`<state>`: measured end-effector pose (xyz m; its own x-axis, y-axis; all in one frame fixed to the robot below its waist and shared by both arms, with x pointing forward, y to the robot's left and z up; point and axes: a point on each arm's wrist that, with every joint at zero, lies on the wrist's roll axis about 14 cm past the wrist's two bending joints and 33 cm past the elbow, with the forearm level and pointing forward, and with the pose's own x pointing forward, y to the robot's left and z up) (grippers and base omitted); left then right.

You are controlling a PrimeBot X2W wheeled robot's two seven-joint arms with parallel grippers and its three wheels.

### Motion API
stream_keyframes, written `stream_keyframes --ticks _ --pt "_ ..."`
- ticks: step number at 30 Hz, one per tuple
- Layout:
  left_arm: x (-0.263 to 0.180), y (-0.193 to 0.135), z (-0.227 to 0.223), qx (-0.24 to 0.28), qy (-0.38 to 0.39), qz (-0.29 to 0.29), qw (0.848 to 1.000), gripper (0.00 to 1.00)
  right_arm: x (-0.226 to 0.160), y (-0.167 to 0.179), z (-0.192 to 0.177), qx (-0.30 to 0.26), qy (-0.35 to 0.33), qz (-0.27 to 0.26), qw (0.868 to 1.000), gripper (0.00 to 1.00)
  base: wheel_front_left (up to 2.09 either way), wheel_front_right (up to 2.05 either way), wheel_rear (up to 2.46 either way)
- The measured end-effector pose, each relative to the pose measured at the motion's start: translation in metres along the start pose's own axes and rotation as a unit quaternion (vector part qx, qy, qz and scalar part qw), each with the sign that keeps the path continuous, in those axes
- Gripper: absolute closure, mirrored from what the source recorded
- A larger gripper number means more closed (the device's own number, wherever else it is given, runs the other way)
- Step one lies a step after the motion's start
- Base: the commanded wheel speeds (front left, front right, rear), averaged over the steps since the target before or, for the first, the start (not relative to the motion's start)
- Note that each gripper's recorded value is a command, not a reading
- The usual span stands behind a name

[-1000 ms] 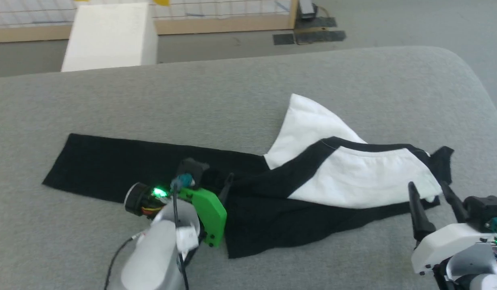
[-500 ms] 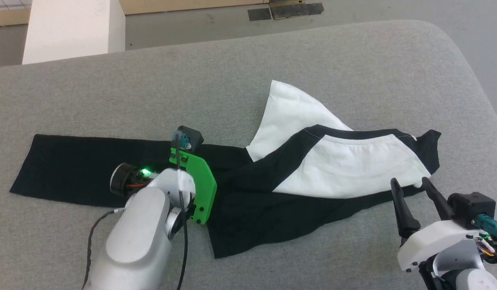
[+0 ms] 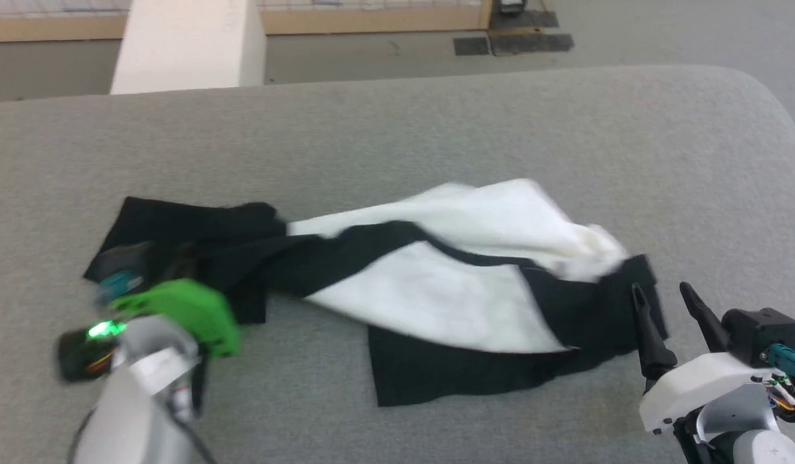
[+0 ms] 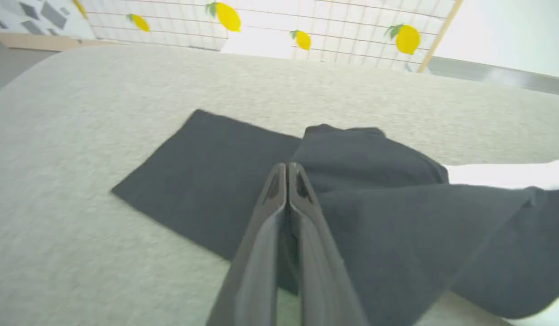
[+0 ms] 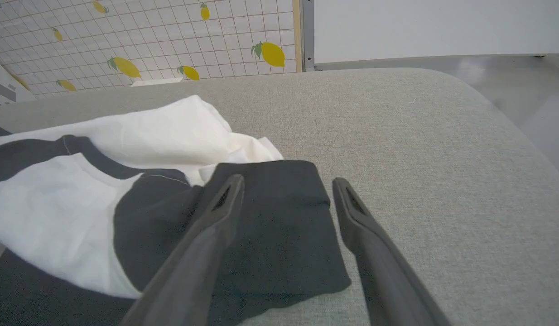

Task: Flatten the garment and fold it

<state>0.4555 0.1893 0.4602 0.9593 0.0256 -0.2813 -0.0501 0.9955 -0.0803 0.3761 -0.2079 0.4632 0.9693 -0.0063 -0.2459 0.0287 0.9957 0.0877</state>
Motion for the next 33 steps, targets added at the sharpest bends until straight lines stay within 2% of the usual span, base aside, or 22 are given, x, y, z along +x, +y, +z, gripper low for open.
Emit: stream_keyframes --ticks 4,7,8,9,13,18,27,33 --pt "-0.030 0.071 0.001 -0.017 -0.021 0.108 0.994 1.00 0.003 0.012 0.005 -0.002 -0.005 0.019 1.000 0.00 0.00 0.00 0.00" --pt "-0.055 0.102 -0.014 -0.033 -0.005 0.159 0.987 1.00 0.004 0.021 0.006 -0.003 -0.002 0.032 0.999 0.00 0.00 0.00 0.00" --pt "-0.062 0.106 -0.018 -0.037 0.001 0.165 0.986 0.64 0.004 0.024 0.005 -0.004 -0.001 0.036 0.999 0.00 0.00 0.00 0.00" --pt "-0.066 0.107 -0.021 -0.040 0.004 0.167 0.985 0.00 0.004 0.026 0.005 -0.005 0.001 0.039 0.999 0.00 0.00 0.00 0.00" --pt "-0.079 0.106 -0.012 -0.050 -0.037 0.164 0.984 0.00 0.006 0.036 0.003 -0.007 0.011 0.054 0.998 0.00 0.00 0.00 0.00" --pt "-0.089 0.089 0.011 -0.078 -0.132 0.144 0.978 0.00 0.000 0.040 -0.039 0.000 0.119 0.061 0.991 0.00 0.00 0.00 0.00" --pt "-0.088 0.057 0.010 -0.069 -0.153 0.096 0.981 0.00 -0.004 0.032 -0.081 0.002 0.220 0.050 0.974 0.00 0.00 0.00 0.00" --pt "-0.086 0.053 0.010 -0.068 -0.154 0.085 0.982 0.00 -0.004 0.038 -0.100 -0.014 0.280 0.060 0.958 0.00 0.00 0.00 0.00"
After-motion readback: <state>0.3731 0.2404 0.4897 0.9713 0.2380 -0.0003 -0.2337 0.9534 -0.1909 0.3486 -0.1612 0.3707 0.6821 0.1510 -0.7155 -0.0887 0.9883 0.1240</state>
